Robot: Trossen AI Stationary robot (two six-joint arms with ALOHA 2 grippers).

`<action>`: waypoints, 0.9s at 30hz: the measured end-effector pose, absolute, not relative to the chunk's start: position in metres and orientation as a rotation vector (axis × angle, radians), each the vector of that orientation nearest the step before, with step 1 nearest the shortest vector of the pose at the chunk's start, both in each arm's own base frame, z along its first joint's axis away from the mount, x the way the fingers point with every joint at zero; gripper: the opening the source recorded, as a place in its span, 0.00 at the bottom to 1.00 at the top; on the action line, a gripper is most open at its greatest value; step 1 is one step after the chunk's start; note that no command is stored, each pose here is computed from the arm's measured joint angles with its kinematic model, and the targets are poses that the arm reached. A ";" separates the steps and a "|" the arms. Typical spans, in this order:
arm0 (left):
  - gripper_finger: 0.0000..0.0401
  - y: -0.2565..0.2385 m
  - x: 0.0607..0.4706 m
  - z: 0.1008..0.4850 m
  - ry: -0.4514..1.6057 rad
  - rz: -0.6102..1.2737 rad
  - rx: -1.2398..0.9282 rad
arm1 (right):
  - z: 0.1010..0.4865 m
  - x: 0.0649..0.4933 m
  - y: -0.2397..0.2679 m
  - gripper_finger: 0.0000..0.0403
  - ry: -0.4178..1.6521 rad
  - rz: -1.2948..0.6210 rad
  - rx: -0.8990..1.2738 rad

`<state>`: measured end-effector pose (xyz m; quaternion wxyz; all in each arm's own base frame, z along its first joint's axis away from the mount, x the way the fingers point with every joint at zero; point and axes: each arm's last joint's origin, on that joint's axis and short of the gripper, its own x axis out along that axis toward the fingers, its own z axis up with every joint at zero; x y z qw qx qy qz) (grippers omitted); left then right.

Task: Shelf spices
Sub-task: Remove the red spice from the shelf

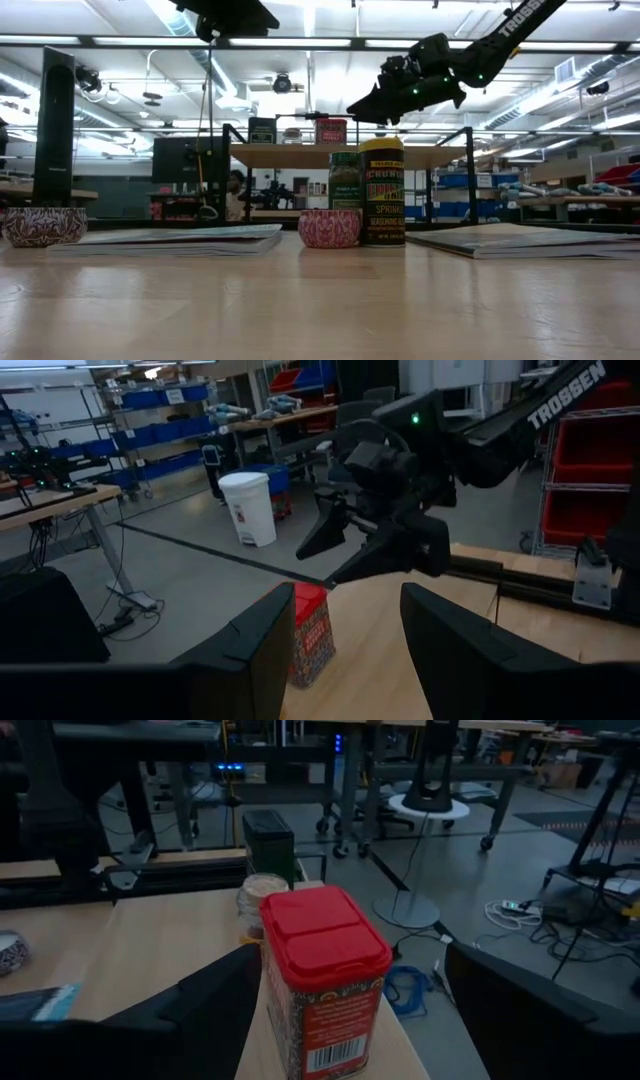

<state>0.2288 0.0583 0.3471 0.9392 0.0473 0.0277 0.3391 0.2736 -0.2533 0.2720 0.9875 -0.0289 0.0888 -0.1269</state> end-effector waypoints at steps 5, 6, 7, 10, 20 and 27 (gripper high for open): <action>0.47 0.058 0.229 0.348 0.048 0.685 0.089 | 0.269 0.281 -0.245 0.79 0.208 -0.284 -0.067; 0.47 0.058 0.229 0.347 0.047 0.684 0.084 | 0.269 0.282 -0.245 0.79 0.211 -0.296 -0.081; 0.47 0.058 0.229 0.347 0.045 0.683 0.078 | 0.270 0.283 -0.244 0.79 0.212 -0.303 -0.093; 0.47 0.058 0.229 0.347 0.044 0.681 0.074 | 0.270 0.282 -0.246 0.79 0.210 -0.311 -0.096; 0.47 0.058 0.229 0.348 0.039 0.681 0.074 | 0.248 0.286 -0.254 0.79 0.247 -0.285 -0.051; 0.47 0.058 0.229 0.347 0.051 0.680 0.075 | 0.238 0.296 -0.263 0.79 0.172 -0.269 -0.042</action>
